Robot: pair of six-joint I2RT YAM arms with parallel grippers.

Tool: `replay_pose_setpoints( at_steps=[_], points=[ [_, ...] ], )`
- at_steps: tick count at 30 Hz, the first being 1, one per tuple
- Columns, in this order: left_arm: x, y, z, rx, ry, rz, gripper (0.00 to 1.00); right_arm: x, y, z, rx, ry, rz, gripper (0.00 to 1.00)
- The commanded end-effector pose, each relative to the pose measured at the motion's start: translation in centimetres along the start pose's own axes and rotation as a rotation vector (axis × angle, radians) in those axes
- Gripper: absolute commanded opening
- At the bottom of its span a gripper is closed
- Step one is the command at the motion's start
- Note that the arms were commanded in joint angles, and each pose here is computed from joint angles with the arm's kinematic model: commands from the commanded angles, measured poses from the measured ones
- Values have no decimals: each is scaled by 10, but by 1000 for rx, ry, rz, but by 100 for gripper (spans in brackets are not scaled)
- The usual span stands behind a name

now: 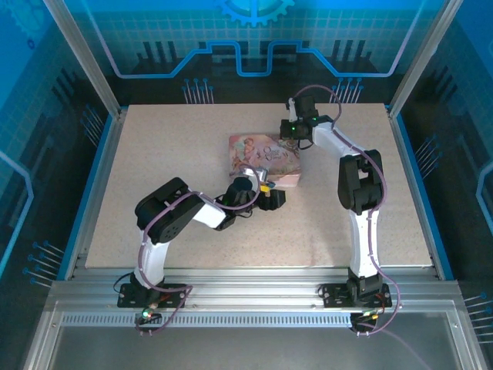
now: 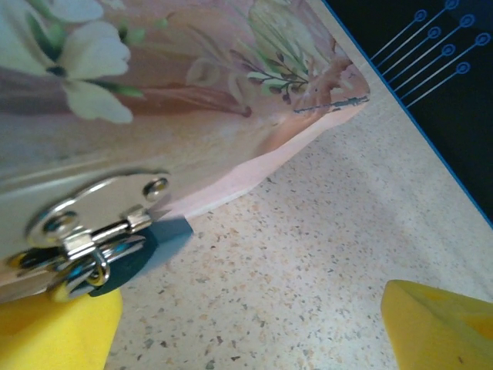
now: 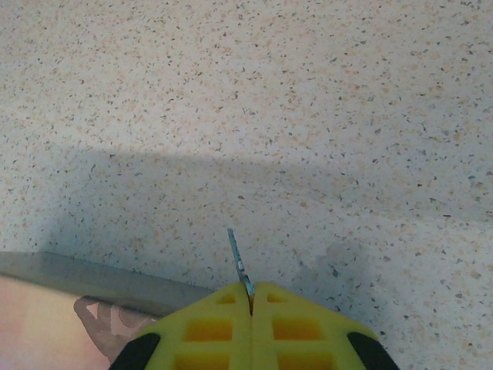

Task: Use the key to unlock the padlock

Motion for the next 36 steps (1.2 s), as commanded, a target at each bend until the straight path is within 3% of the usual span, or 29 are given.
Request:
replay_pose_setpoints(
  at_steps=[1, 10, 24, 36],
  points=[
    [-2, -19, -14, -18, -50, 137, 87, -12, 19, 49, -19, 243, -80, 0],
    [11, -7, -17, 52, -104, 141, 86, -9, 19, 50, -14, 238, -72, 0],
    [44, 20, -11, 115, -140, -86, 89, -3, 19, 46, -13, 225, -66, 0],
    [25, 18, -14, 96, -61, -26, 91, -2, 22, 47, -12, 220, -75, 0]
  ],
)
Point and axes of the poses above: each hand's point on the last joint's axis, 136 mm out from that joint toward the fingers, its own x axis back along the fingers, its own y axis along the line the jaws close on, z = x × y, the point moved 10 cm from there along x, back along the fingers, and after that the axes turned 11 degrees about x, right-handed, at the moved point
